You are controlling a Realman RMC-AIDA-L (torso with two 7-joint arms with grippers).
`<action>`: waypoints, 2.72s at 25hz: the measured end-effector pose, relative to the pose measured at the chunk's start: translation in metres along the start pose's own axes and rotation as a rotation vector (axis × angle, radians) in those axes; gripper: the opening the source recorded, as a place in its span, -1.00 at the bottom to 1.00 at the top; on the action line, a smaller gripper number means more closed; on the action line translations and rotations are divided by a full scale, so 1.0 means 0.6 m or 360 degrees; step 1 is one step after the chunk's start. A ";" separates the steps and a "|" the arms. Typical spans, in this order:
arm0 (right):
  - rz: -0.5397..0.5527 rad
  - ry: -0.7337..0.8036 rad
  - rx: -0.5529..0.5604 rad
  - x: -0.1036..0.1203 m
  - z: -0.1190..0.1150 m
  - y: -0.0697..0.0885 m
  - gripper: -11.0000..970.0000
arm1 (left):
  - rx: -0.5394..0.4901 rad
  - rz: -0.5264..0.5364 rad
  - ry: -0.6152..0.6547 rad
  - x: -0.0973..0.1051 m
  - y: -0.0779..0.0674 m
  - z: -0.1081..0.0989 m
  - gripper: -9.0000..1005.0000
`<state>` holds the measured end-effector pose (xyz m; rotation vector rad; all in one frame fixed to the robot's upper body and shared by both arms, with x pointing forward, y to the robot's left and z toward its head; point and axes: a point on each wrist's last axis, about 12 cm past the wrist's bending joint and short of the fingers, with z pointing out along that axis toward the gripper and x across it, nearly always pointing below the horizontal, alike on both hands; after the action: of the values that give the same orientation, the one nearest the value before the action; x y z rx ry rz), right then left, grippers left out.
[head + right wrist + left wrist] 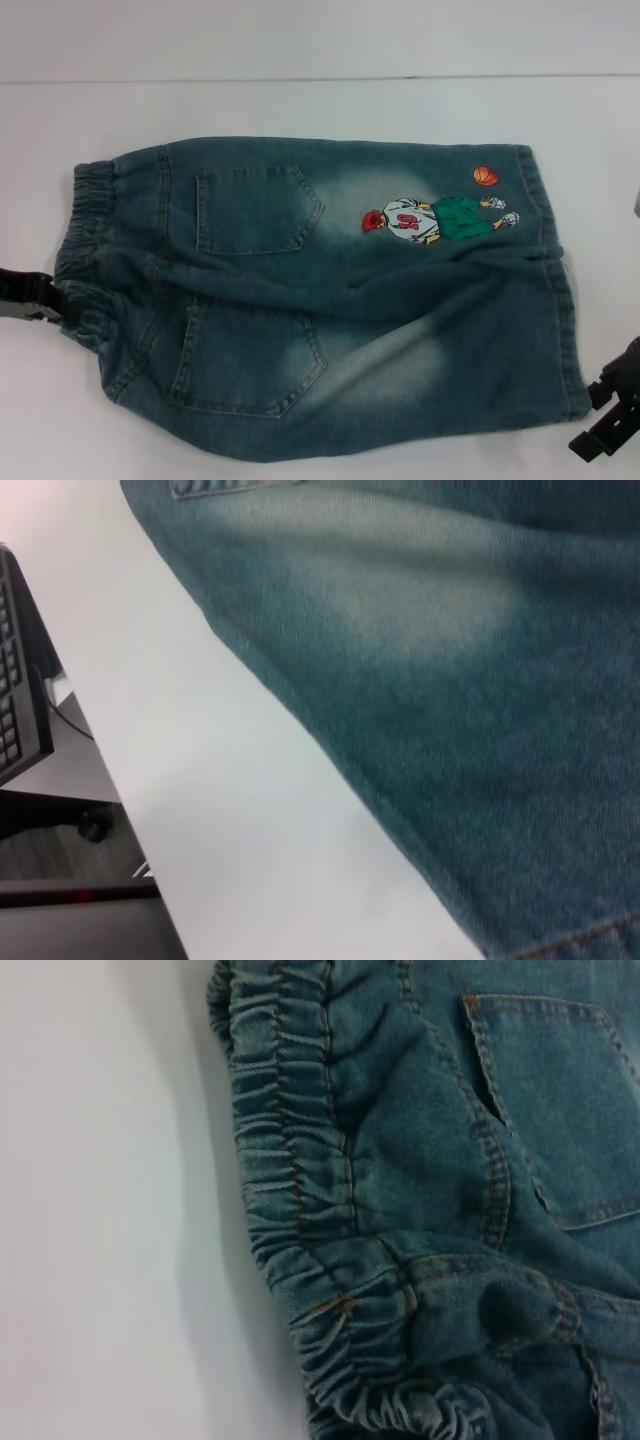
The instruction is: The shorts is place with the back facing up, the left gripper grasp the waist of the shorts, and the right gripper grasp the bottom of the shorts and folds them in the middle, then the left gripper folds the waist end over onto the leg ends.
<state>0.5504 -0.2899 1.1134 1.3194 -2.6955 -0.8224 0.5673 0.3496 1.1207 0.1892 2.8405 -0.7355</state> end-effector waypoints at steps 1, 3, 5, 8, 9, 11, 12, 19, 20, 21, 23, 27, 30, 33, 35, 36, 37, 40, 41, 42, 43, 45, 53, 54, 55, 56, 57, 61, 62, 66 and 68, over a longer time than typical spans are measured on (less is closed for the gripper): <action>-0.0003 -0.0004 0.0002 -0.001 0.000 0.000 0.92 | -0.0001 -0.0001 -0.0001 0.000 0.000 0.000 -0.82; -0.0014 -0.0015 0.0001 -0.005 0.001 0.000 0.91 | -0.0005 -0.0003 -0.0005 0.001 0.001 0.001 -0.82; -0.0028 -0.0025 -0.0004 -0.008 0.003 0.001 0.91 | -0.0003 -0.0007 -0.0003 0.002 0.002 0.003 -0.81; -0.0039 -0.0034 -0.0002 -0.011 0.006 0.001 0.90 | 0.0006 -0.0005 0.0004 0.003 0.001 0.007 -0.81; -0.0040 -0.0036 -0.0001 -0.012 0.007 0.001 0.90 | 0.0009 -0.0002 0.0005 0.002 0.001 0.008 -0.81; -0.0042 -0.0039 0.0003 -0.013 0.008 0.001 0.89 | 0.0009 0.0002 0.0005 0.002 0.001 0.009 -0.80; -0.0044 -0.0041 0.0002 -0.014 0.010 0.001 0.81 | 0.0009 0.0003 0.0004 0.001 0.001 0.009 -0.80; -0.0075 -0.0039 -0.0005 -0.017 0.016 0.004 0.20 | 0.0010 0.0003 0.0003 0.001 0.001 0.010 -0.78; -0.0077 -0.0039 -0.0006 -0.017 0.016 0.004 0.10 | 0.0010 0.0003 0.0003 0.001 0.001 0.010 -0.78; -0.0078 -0.0038 -0.0006 -0.017 0.016 0.004 0.01 | 0.0010 0.0003 0.0003 0.001 0.001 0.010 -0.78; -0.0078 -0.0038 -0.0005 -0.017 0.016 0.004 -0.16 | 0.0010 0.0003 0.0003 0.001 0.001 0.010 -0.77; -0.0078 -0.0041 -0.0002 -0.015 0.016 0.003 -0.50 | 0.0010 0.0003 0.0003 0.001 0.001 0.010 -0.77; -0.0078 -0.0042 0.0002 -0.014 0.015 0.002 -0.73 | 0.0010 0.0002 0.0004 0.001 0.001 0.010 -0.76; -0.0076 -0.0059 0.0004 -0.011 0.013 0.001 -0.89 | 0.0007 0.0000 0.0001 0.000 0.001 0.008 -0.75; -0.0076 -0.0110 0.0006 -0.009 0.007 -0.002 -0.91 | 0.0001 -0.0003 -0.0008 -0.002 0.001 0.005 -0.75; -0.0073 -0.0151 0.0004 -0.008 0.003 -0.004 -0.92 | 0.0000 -0.0006 -0.0016 -0.003 0.002 0.003 -0.75; -0.0071 -0.0201 0.0004 -0.007 -0.003 -0.006 -0.92 | 0.0002 -0.0013 -0.0028 -0.004 0.003 0.001 -0.74; -0.0056 -0.0383 0.0010 0.000 -0.020 -0.014 -0.95 | 0.0042 -0.0061 -0.0122 -0.009 0.008 -0.011 -0.74; -0.0032 -0.0498 0.0018 0.005 -0.027 -0.018 -0.95 | 0.0057 -0.0078 -0.0162 -0.011 0.011 -0.016 -0.73; -0.0015 -0.0584 0.0019 0.009 -0.032 -0.022 -0.94 | 0.0067 -0.0095 -0.0198 -0.012 0.014 -0.019 -0.73; 0.0009 -0.0680 0.0021 0.012 -0.034 -0.026 -0.94 | 0.0077 -0.0115 -0.0237 -0.013 0.017 -0.023 -0.73; 0.0056 -0.0856 0.0013 0.018 -0.033 -0.034 -0.94 | 0.0087 -0.0152 -0.0305 -0.014 0.023 -0.028 -0.73; 0.0228 -0.1363 0.0068 0.031 -0.007 -0.059 -0.93 | 0.0175 -0.0281 -0.0577 -0.022 0.035 -0.031 -0.71; 0.0256 -0.1418 0.0096 0.032 -0.004 -0.063 -0.93 | 0.0188 -0.0293 -0.0604 -0.023 0.036 -0.031 -0.71; 0.0279 -0.1467 0.0120 0.032 -0.003 -0.066 -0.93 | 0.0203 -0.0309 -0.0635 -0.024 0.037 -0.031 -0.70; 0.0306 -0.1513 0.0143 0.034 0.002 -0.070 -0.93 | 0.0219 -0.0325 -0.0666 -0.025 0.038 -0.031 -0.70; 0.0328 -0.1552 0.0168 0.034 0.006 -0.074 -0.93 | 0.0234 -0.0342 -0.0695 -0.025 0.039 -0.031 -0.70; 0.0390 -0.1623 0.0267 0.032 0.020 -0.085 -0.92 | 0.0298 -0.0421 -0.0826 -0.027 0.045 -0.026 -0.69; 0.0405 -0.1640 0.0299 0.031 0.023 -0.088 -0.92 | 0.0313 -0.0437 -0.0860 -0.029 0.046 -0.024 -0.69; 0.0444 -0.1764 0.0354 0.022 0.028 -0.092 -0.92 | 0.0303 -0.0451 -0.0886 -0.032 0.048 -0.014 -0.68; 0.0473 -0.1815 0.0375 0.020 0.030 -0.094 -0.92 | 0.0288 -0.0463 -0.0918 -0.034 0.049 -0.011 -0.67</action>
<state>0.5794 -0.3192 1.0690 0.4098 -3.7526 -1.6074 0.5914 0.3770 1.1170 -0.3623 2.2703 -0.9245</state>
